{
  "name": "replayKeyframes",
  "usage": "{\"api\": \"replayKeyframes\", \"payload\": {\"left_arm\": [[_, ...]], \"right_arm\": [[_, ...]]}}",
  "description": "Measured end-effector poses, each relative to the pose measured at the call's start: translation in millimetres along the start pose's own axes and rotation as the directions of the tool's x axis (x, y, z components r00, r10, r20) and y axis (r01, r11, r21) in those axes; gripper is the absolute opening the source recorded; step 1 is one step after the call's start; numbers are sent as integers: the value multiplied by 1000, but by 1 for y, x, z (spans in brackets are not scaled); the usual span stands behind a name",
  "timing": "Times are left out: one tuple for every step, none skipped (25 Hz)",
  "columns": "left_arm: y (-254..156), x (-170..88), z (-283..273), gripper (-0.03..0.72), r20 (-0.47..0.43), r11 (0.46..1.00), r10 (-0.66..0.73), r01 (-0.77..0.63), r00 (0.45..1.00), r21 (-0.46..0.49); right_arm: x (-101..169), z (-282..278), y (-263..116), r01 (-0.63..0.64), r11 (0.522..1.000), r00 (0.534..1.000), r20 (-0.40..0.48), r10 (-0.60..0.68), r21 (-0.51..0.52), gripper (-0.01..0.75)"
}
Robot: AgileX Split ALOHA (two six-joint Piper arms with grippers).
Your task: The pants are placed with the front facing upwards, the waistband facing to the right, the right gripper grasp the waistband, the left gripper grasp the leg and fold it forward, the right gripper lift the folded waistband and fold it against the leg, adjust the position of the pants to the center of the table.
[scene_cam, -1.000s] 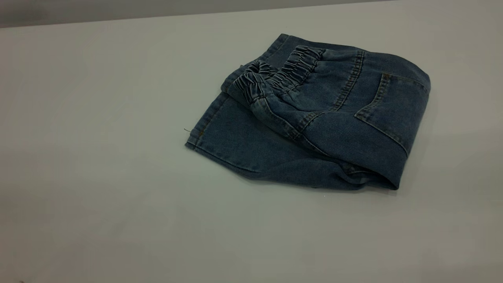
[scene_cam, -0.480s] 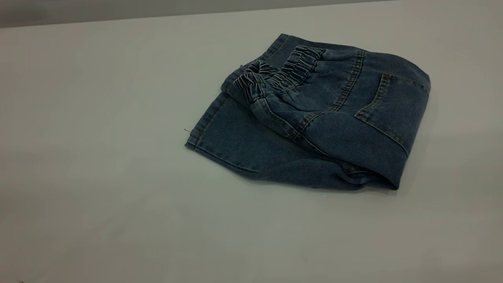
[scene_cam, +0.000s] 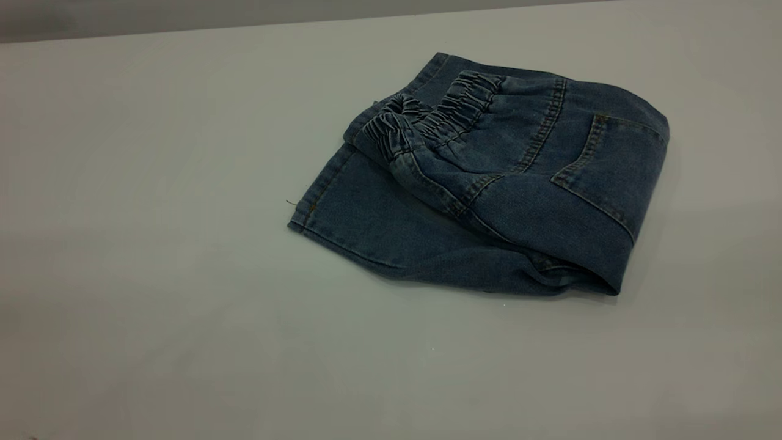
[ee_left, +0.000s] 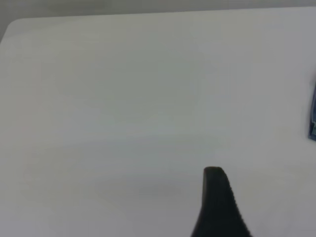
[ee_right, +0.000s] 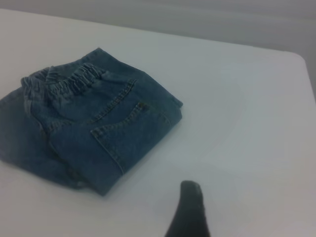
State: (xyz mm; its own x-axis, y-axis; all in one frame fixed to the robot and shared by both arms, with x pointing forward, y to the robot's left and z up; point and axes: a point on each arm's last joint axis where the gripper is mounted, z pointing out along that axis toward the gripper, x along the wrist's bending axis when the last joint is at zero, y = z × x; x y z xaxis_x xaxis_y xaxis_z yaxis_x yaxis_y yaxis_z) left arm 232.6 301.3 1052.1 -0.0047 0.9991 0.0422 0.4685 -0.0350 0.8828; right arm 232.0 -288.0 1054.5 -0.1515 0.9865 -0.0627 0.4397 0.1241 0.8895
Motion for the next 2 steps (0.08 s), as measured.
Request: {"api": "replayKeyframes", "payload": {"left_arm": [[0,0,0,415,0,1000,0,0,1000,-1],[0,0,0,415,0,1000,0,0,1000,-1]], "right_arm": [[0,0,0,0,1000,1000,0,0,0,502],[0,0,0,0,1000,1000,0,0,0,502]]}}
